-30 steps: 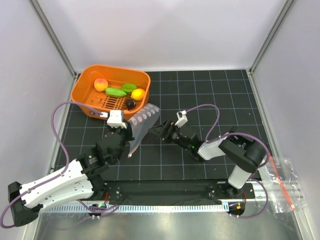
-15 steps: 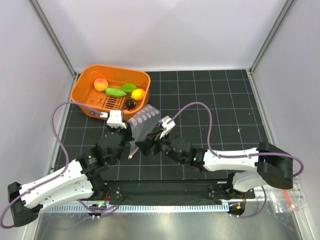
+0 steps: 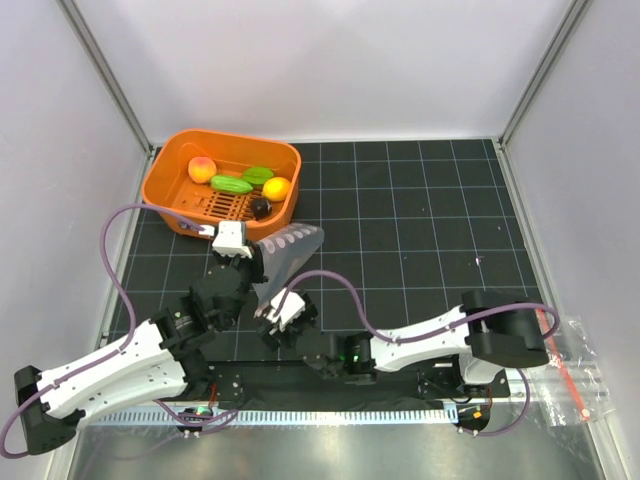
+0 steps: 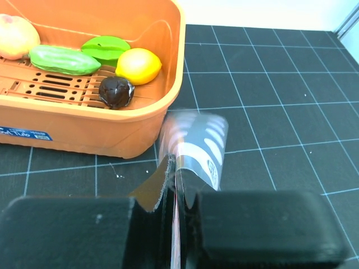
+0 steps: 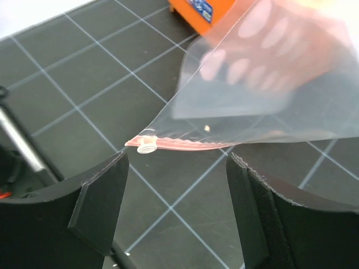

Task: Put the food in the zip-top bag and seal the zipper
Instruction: Pick up the zipper food storage bag at the center of the board.

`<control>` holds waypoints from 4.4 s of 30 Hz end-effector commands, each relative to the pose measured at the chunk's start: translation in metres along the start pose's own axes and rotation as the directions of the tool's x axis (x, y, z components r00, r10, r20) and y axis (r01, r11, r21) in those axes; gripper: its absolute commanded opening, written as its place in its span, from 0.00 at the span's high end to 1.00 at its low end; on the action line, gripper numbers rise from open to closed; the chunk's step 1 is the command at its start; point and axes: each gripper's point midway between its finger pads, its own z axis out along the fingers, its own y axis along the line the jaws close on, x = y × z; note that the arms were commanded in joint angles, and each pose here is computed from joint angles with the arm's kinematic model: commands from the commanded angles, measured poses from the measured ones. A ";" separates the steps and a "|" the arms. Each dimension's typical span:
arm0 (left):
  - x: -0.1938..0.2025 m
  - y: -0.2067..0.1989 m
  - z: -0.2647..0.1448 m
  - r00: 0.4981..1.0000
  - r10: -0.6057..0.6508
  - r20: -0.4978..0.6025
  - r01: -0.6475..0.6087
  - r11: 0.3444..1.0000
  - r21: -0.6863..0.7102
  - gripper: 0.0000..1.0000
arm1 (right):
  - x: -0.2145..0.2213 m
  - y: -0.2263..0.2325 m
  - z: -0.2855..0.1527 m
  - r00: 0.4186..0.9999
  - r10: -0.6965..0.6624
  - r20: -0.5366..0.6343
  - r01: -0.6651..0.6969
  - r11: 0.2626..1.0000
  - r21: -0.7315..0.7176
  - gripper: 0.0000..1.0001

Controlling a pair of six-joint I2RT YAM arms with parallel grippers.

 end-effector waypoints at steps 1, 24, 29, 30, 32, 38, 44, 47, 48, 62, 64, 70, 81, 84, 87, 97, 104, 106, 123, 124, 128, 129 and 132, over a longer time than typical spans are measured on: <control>-0.021 -0.002 -0.003 0.997 -0.068 0.043 0.068 0.998 0.008 0.93 | -0.038 -0.005 -0.004 0.990 0.010 0.138 -0.029 0.991 0.133 0.23; -0.018 -0.007 -0.005 0.996 -0.084 0.031 0.083 0.996 0.041 0.95 | -0.046 -0.025 0.000 0.975 -0.001 0.221 -0.082 0.928 0.364 0.24; -0.019 -0.006 -0.005 0.996 -0.085 0.035 0.084 0.996 0.036 0.99 | -0.033 -0.043 0.014 0.987 0.002 0.164 -0.070 0.908 0.413 0.27; -0.019 -0.005 -0.005 0.996 -0.081 0.034 0.080 0.996 0.033 1.00 | -0.032 -0.047 0.016 0.985 0.027 0.169 -0.097 0.903 0.418 0.27; -0.018 -0.005 -0.005 0.996 -0.080 0.034 0.079 0.996 0.029 1.00 | -0.032 -0.054 0.013 0.986 0.029 0.163 -0.097 0.900 0.425 0.28; -0.017 -0.007 -0.003 0.997 -0.076 0.025 0.075 0.997 0.032 1.00 | -0.043 -0.045 0.005 0.975 0.090 0.203 -0.148 0.946 0.287 0.21; -0.015 -0.013 -0.002 0.997 -0.072 0.012 0.071 0.996 0.050 1.00 | -0.062 -0.035 -0.010 0.962 0.099 0.253 -0.156 0.964 0.217 0.20; -0.013 -0.015 -0.001 0.997 -0.074 0.006 0.073 0.996 0.059 1.00 | -0.066 -0.028 -0.008 0.960 0.101 0.263 -0.154 0.970 0.189 0.20; -0.012 -0.016 -0.001 0.997 -0.073 0.003 0.073 0.995 0.063 0.99 | -0.066 -0.024 -0.008 0.960 0.099 0.262 -0.148 0.973 0.176 0.20; -0.016 -0.031 -0.011 0.988 -0.152 -0.017 0.153 0.974 0.167 1.00 | -0.062 -0.036 0.013 0.961 0.046 0.274 -0.134 0.940 0.314 0.20; -0.017 -0.031 -0.011 0.988 -0.154 -0.016 0.154 0.974 0.166 1.00 | -0.055 -0.039 0.019 0.967 0.031 0.251 -0.118 0.935 0.336 0.22; -0.019 -0.021 -0.011 0.989 -0.146 0.003 0.145 0.982 0.124 0.99 | -0.047 -0.069 0.011 0.969 0.043 0.245 -0.148 0.891 0.430 0.30; -0.027 0.002 -0.011 0.993 -0.111 0.051 0.110 0.994 0.019 1.00 | -0.016 -0.083 0.002 0.995 -0.050 0.083 0.010 0.904 0.427 0.34; -0.029 0.007 -0.011 0.993 -0.100 0.060 0.101 0.995 -0.006 1.00 | -0.012 -0.086 0.000 0.996 -0.073 0.045 0.047 0.903 0.427 0.33; -0.027 0.008 -0.010 0.995 -0.088 0.057 0.089 0.996 -0.016 1.00 | -0.010 -0.086 0.001 0.995 -0.097 0.019 0.081 0.909 0.408 0.33; -0.028 0.010 -0.008 0.997 -0.062 0.048 0.064 0.997 -0.043 1.00 | -0.026 -0.095 -0.012 0.992 -0.124 0.014 0.111 0.931 0.346 0.99; -0.020 -0.013 0.002 1.000 0.008 -0.014 -0.008 1.000 0.022 0.95 | -0.059 -0.076 -0.024 0.998 -0.037 -0.058 0.047 0.980 0.194 0.99; -0.010 -0.023 0.008 0.998 0.042 -0.051 -0.039 0.998 0.049 0.80 | -0.069 -0.074 -0.028 0.995 0.060 -0.074 -0.047 0.986 0.161 0.99; -0.013 -0.088 -0.015 0.996 0.081 -0.028 -0.061 0.901 0.430 0.18 | -0.095 -0.159 -0.062 0.784 0.596 -0.173 -0.587 0.803 0.103 0.99; -0.014 -0.091 -0.018 0.997 0.078 -0.020 -0.061 0.892 0.449 0.18 | -0.095 -0.163 -0.061 0.772 0.601 -0.206 -0.583 0.799 0.147 0.99; -0.011 -0.096 -0.022 0.996 0.092 -0.013 -0.074 0.871 0.486 0.19 | -0.099 -0.166 -0.056 0.762 0.577 -0.295 -0.535 0.817 0.215 0.99; -0.009 -0.100 -0.017 0.995 0.103 -0.011 -0.084 0.870 0.486 0.20 | -0.102 -0.161 -0.056 0.751 0.576 -0.323 -0.542 0.817 0.197 0.99; 0.004 -0.101 0.000 0.986 0.160 -0.040 -0.127 0.892 0.434 0.22 | -0.116 -0.146 -0.057 0.716 0.587 -0.378 -0.574 0.803 0.160 0.99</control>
